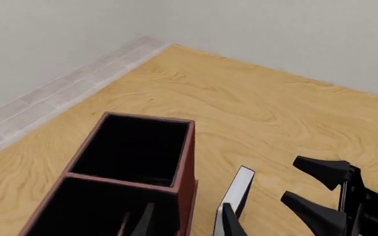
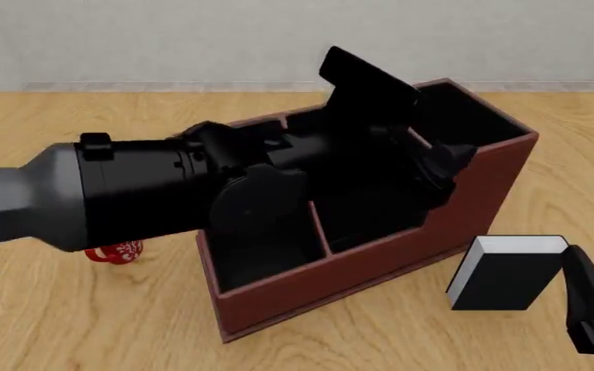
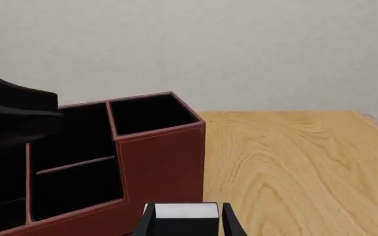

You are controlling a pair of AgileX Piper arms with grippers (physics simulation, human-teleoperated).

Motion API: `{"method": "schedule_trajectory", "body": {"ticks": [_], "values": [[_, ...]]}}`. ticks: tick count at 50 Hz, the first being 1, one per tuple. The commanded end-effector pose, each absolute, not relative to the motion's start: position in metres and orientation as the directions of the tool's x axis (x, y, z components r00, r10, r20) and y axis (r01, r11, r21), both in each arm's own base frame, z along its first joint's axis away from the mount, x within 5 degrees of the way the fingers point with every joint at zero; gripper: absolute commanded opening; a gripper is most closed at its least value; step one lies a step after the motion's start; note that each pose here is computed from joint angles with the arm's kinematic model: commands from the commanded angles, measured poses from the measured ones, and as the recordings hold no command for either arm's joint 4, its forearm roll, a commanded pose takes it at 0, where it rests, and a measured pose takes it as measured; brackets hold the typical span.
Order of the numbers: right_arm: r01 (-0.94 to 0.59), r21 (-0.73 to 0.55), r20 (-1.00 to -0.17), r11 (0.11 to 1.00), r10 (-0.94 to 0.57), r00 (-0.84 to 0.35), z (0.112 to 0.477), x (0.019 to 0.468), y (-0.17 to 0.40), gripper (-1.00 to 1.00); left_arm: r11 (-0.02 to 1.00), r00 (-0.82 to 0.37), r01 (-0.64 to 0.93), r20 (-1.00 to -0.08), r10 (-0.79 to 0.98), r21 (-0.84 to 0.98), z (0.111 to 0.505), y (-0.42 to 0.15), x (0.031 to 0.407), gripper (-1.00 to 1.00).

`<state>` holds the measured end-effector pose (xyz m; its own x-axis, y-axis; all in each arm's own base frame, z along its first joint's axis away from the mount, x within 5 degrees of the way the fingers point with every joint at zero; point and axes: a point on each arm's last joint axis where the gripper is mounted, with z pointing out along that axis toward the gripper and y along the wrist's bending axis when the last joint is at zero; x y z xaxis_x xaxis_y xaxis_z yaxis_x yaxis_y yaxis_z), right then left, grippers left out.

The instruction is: Pick up the book and place it in the back compartment of the caddy.

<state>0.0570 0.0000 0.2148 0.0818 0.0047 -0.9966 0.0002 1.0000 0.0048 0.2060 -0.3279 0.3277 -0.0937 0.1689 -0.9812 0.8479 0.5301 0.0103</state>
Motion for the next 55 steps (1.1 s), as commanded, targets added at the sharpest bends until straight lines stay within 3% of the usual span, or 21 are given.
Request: {"method": "schedule_trajectory", "body": {"ticks": [1, 12, 21, 40, 55], "values": [[0.0, 0.01, -0.997, 1.0, 0.01, 0.077, 0.214, 0.058, 0.0, 1.0, 0.485, -0.113, 0.875, -0.969, 0.219, 0.007, 0.297, -0.369, 0.205, 1.0], [0.0, 0.002, -0.996, 1.0, 0.002, 0.085, 0.214, 0.057, 0.0, 1.0, 0.523, -0.175, 0.849, -0.973, 0.148, -0.073, 0.286, -0.369, 0.219, 1.0], [0.0, 0.002, -0.996, 1.0, 0.002, 0.085, 0.214, 0.057, 0.0, 1.0, 0.494, -0.105, 0.869, -0.971, 0.214, 0.014, 0.272, -0.382, 0.219, 1.0], [0.0, 0.003, -0.996, 1.0, 0.003, 0.084, 0.214, 0.057, 0.0, 1.0, 0.411, -0.114, 0.911, -0.958, 0.263, 0.005, 0.255, -0.409, 0.185, 1.0], [0.0, 0.003, -0.996, 1.0, 0.003, 0.084, 0.215, 0.057, 0.0, 1.0, 0.404, -0.128, 0.915, -0.948, 0.29, 0.0, 0.24, -0.414, 0.183, 1.0]]}}
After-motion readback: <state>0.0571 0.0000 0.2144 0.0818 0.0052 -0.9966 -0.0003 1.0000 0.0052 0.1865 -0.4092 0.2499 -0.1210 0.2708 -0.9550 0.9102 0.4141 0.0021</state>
